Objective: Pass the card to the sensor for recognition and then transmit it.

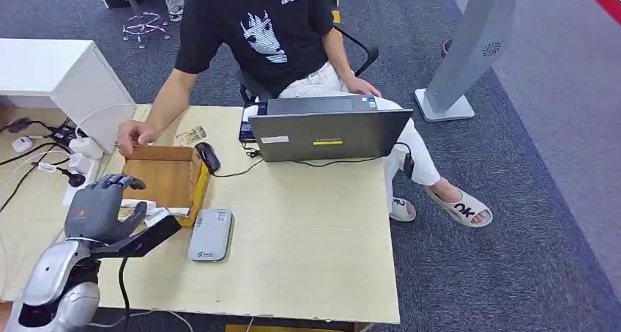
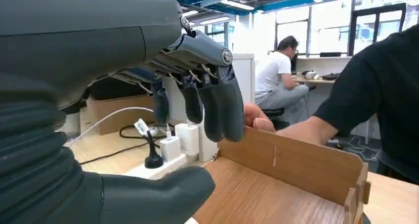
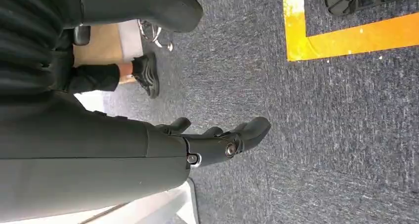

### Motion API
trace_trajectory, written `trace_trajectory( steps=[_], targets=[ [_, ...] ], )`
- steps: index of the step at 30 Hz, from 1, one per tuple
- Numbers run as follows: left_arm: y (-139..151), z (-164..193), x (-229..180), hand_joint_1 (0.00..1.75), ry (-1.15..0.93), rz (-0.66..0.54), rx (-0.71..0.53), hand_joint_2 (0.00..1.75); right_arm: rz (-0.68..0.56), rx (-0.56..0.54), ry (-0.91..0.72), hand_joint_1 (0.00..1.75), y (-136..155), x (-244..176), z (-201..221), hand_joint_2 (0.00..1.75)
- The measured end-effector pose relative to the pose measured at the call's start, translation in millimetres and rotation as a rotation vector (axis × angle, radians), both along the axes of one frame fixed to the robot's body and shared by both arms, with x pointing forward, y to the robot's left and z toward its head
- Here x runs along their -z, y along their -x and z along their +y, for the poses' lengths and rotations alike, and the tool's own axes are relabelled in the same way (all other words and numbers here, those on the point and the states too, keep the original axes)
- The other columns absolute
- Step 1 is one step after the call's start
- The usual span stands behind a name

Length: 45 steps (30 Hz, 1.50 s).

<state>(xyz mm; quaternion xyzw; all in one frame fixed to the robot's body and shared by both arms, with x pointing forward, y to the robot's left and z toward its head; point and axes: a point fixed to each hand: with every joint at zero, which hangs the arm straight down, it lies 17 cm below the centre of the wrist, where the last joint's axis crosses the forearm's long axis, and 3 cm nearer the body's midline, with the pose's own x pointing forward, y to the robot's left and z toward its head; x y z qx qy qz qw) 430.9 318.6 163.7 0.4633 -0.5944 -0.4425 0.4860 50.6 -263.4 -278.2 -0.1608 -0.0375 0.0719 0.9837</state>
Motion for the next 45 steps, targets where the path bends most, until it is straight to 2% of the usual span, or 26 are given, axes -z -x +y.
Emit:
trace_trajectory(
  steps=[3, 5, 8, 10, 14, 17, 19, 23, 32, 35, 36, 40, 45],
  targets=[
    [3.4, 1.5, 9.5, 0.79, 0.002, 0.037, 0.007, 1.75, 0.001, 0.004, -0.001, 0.00, 0.4, 0.0, 0.0, 1.75],
    [6.3, 3.1, 15.0, 0.73, -0.002, 0.054, 0.010, 1.75, 0.001, 0.006, -0.001, 0.00, 0.5, 0.1, 0.0, 1.75],
    [11.3, 6.0, 23.0, 0.77, -0.012, 0.075, 0.012, 1.75, 0.002, 0.011, -0.002, 0.00, 0.8, 0.1, 0.0, 1.75],
    [14.1, 7.8, 27.1, 0.61, -0.017, 0.085, 0.012, 1.75, 0.002, 0.014, -0.002, 0.00, 1.0, 0.1, -0.1, 1.75],
    [21.6, 11.6, 40.0, 0.73, -0.027, 0.125, 0.010, 1.75, 0.004, 0.018, -0.002, 0.00, 1.6, 0.2, 0.0, 1.75],
    [30.3, 13.3, 52.7, 0.77, -0.028, 0.161, 0.012, 1.75, 0.009, 0.020, -0.002, 0.00, 2.5, 0.2, -0.1, 1.75],
    [34.3, 13.8, 58.1, 0.72, -0.026, 0.176, 0.013, 1.75, 0.009, 0.020, -0.002, 0.00, 2.4, 0.2, -0.1, 1.75],
    [37.1, 15.0, 66.2, 0.84, -0.023, 0.201, 0.010, 1.75, 0.009, 0.017, -0.003, 0.00, 2.2, 0.3, 0.2, 1.75],
    [23.7, 29.1, 82.1, 0.80, -0.040, 0.233, -0.054, 1.75, 0.008, 0.008, -0.002, 0.00, 1.3, 0.2, 0.2, 1.75],
    [20.5, 30.7, 85.0, 0.72, -0.037, 0.239, -0.061, 1.75, 0.008, 0.007, -0.002, 0.00, 1.2, 0.2, 0.2, 1.75],
    [19.3, 31.4, 85.8, 0.75, -0.038, 0.240, -0.063, 1.75, 0.008, 0.007, -0.002, 0.00, 1.2, 0.2, 0.2, 1.75],
    [11.7, 33.8, 79.4, 0.66, -0.046, 0.217, -0.071, 1.75, 0.008, 0.009, -0.002, 0.00, 1.3, 0.2, 0.1, 1.75],
    [5.5, 30.7, 67.7, 0.66, -0.044, 0.186, -0.052, 1.75, 0.009, 0.016, -0.003, 0.00, 1.9, 0.2, 0.1, 1.75]
  ],
)
